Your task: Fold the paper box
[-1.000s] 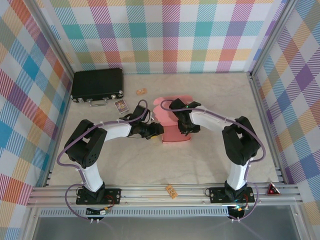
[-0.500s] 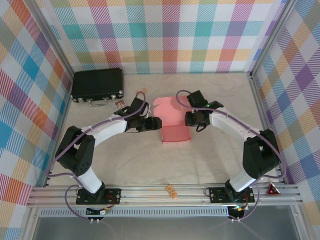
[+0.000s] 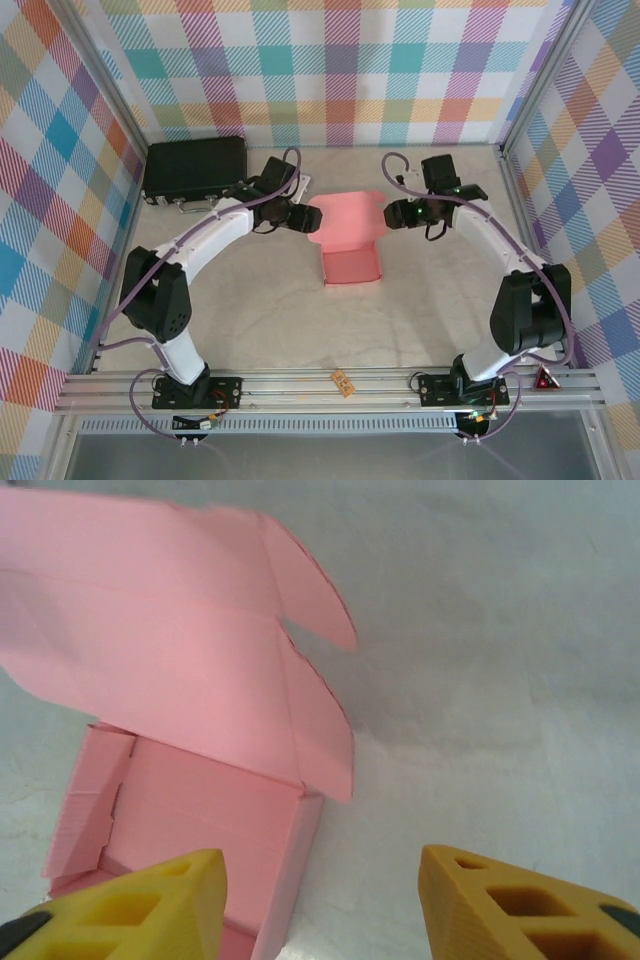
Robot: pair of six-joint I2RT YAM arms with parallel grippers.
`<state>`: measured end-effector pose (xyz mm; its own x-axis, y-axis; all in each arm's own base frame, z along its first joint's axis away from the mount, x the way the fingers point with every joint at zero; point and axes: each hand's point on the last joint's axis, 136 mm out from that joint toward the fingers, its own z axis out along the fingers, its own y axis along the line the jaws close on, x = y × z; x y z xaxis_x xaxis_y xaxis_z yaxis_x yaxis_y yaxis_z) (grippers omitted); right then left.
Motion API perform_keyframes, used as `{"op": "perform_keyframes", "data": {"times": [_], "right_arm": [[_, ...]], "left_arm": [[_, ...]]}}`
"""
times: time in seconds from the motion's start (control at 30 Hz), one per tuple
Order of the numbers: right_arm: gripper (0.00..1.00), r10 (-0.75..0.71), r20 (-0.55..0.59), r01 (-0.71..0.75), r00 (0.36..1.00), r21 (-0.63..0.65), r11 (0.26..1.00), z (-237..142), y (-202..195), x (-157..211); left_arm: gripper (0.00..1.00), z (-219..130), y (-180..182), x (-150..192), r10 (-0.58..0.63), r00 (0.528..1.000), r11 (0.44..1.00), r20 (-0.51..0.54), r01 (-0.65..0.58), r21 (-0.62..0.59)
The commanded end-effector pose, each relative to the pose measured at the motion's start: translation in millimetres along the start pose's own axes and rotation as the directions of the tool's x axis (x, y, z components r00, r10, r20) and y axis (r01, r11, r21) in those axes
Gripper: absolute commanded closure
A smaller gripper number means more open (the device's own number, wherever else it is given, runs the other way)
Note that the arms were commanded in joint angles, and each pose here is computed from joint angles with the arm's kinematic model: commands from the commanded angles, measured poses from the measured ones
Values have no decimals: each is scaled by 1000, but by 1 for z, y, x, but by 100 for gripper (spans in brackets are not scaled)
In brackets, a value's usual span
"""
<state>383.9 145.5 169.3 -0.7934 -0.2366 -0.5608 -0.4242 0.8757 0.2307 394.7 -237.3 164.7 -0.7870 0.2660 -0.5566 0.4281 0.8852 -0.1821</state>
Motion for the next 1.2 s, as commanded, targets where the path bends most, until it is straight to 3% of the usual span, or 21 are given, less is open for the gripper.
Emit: {"op": "perform_keyframes", "data": {"times": [0.0,0.13,0.43,0.77,1.17], "right_arm": [[44,-181,-13,177,983,-137,975,5,12,-6],[42,-214,-62,205,975,-124,971,16,-3,-8],[41,-259,-40,249,965,-169,954,33,-5,-17],[46,-237,-61,214,970,-258,942,47,3,-12],[56,-193,-95,161,977,-274,948,57,1,-11]], "left_arm": [[31,5,4,4,74,995,997,-63,-71,42],[30,8,6,-3,101,992,994,-75,-97,56],[28,23,5,-7,111,991,985,-74,-100,139],[37,42,0,-2,111,989,978,-98,-91,188],[50,46,-1,-5,102,990,977,-98,-81,198]]}}
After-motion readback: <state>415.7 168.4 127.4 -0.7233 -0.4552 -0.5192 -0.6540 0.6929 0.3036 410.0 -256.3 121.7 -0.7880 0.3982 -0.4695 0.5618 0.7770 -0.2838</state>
